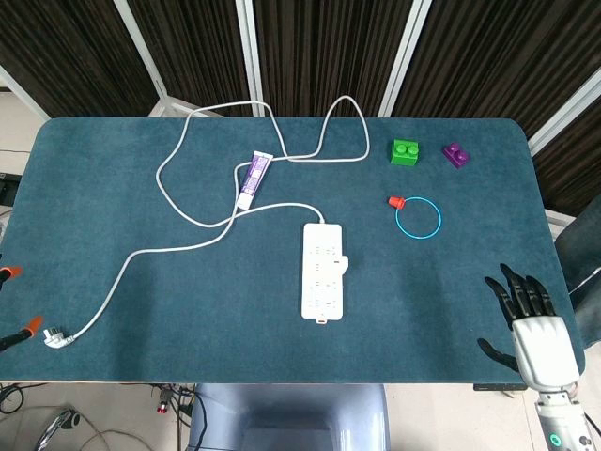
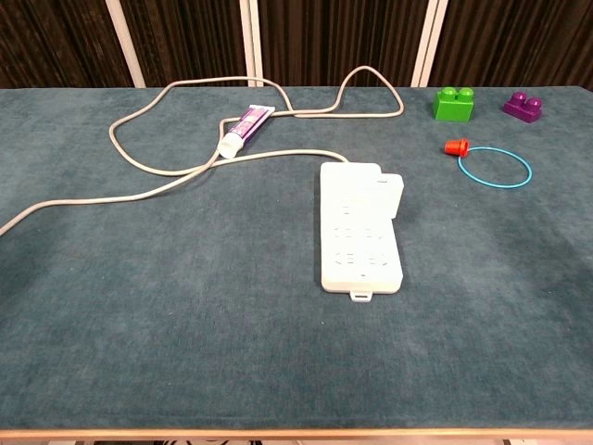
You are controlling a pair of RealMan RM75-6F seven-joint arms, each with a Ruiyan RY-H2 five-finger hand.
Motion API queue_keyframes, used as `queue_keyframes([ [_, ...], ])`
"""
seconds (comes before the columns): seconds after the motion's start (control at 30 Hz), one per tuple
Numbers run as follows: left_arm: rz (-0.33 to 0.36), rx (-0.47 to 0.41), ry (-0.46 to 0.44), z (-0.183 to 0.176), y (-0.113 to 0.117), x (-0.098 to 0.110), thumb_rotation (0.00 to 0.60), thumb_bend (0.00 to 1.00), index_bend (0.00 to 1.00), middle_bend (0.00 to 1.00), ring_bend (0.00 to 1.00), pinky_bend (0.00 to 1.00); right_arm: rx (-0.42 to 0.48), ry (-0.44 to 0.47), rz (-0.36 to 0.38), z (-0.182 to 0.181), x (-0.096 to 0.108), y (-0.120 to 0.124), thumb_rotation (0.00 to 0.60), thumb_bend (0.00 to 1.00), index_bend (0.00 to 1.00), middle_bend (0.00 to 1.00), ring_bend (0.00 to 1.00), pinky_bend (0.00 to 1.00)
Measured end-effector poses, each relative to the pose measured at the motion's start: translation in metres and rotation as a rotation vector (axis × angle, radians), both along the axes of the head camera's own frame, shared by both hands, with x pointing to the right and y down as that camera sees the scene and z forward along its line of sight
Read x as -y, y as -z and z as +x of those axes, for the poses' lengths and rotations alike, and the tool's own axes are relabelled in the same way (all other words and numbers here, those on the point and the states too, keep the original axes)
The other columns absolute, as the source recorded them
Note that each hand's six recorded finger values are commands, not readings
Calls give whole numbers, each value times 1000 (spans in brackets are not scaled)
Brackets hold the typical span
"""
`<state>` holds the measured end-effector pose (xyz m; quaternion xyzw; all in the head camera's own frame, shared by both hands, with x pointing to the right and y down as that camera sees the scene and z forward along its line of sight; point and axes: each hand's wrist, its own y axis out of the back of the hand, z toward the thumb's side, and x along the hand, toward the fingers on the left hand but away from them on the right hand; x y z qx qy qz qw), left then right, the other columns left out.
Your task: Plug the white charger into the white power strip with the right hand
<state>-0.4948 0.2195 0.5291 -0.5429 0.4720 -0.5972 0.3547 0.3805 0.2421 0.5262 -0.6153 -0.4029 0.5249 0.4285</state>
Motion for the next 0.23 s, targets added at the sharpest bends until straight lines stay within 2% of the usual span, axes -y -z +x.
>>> queue_keyframes([
  [0.23,6,-7,12,-4,4,1,600,133,260,94,30,93,-60,6,3,3,-6,-3,600,188,163,18,116,112],
])
